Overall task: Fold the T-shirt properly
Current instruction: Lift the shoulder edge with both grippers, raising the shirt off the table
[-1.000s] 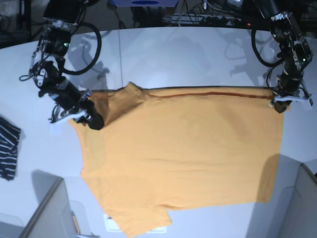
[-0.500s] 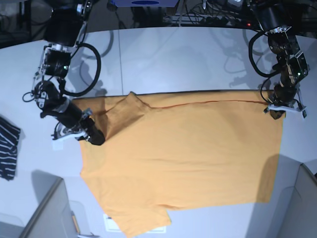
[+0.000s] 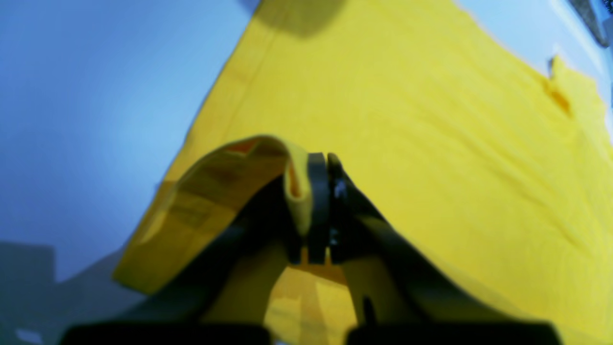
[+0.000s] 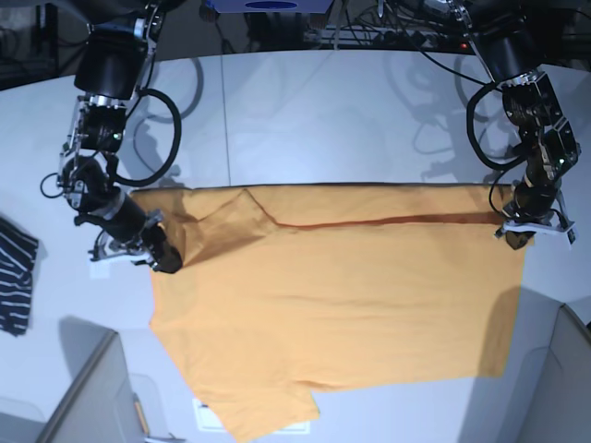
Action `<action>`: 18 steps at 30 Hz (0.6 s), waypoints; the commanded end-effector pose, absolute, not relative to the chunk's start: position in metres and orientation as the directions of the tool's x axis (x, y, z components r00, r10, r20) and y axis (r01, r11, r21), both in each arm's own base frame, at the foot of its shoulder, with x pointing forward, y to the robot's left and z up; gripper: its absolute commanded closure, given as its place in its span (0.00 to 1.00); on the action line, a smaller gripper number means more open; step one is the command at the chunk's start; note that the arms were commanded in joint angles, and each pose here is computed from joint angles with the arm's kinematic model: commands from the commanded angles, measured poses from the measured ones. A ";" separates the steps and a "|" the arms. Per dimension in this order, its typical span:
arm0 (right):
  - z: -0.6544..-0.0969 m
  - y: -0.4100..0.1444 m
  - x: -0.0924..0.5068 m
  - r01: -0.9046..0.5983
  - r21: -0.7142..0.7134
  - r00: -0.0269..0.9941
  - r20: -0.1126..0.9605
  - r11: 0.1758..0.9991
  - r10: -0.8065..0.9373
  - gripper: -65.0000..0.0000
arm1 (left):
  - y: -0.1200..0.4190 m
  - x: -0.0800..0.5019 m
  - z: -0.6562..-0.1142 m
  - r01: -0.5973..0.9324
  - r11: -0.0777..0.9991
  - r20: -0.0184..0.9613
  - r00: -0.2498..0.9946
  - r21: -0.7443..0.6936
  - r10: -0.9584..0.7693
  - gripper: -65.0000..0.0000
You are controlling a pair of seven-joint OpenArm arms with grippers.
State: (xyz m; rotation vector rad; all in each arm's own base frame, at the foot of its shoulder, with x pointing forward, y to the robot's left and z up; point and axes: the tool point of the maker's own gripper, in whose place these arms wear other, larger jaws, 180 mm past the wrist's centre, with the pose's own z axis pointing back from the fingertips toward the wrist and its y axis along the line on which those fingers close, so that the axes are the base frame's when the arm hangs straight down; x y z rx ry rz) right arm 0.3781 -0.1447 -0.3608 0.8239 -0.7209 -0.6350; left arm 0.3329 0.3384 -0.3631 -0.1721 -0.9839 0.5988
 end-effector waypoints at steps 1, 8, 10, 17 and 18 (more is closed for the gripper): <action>-0.341 -0.151 0.392 0.174 0.833 0.559 0.355 0.525 -0.749 1.00 | 0.346 0.344 -0.342 -0.377 0.836 0.769 0.359 -0.399 0.529 1.00; -0.338 -0.152 0.397 0.169 0.835 0.550 0.361 0.524 -0.753 1.00 | 0.347 0.351 -0.346 -0.387 0.823 0.755 0.357 -0.417 0.550 1.00; -0.338 -0.152 0.399 0.170 0.836 0.550 0.358 0.521 -0.755 1.00 | 0.347 0.351 -0.349 -0.390 0.820 0.750 0.359 -0.419 0.555 1.00; -0.336 -0.152 0.411 0.170 0.845 0.549 0.347 0.508 -0.761 1.00 | 0.348 0.352 -0.349 -0.392 0.818 0.750 0.356 -0.422 0.557 1.00; -0.336 -0.152 0.413 0.172 0.846 0.549 0.343 0.505 -0.762 1.00 | 0.348 0.355 -0.346 -0.388 0.818 0.752 0.351 -0.425 0.558 1.00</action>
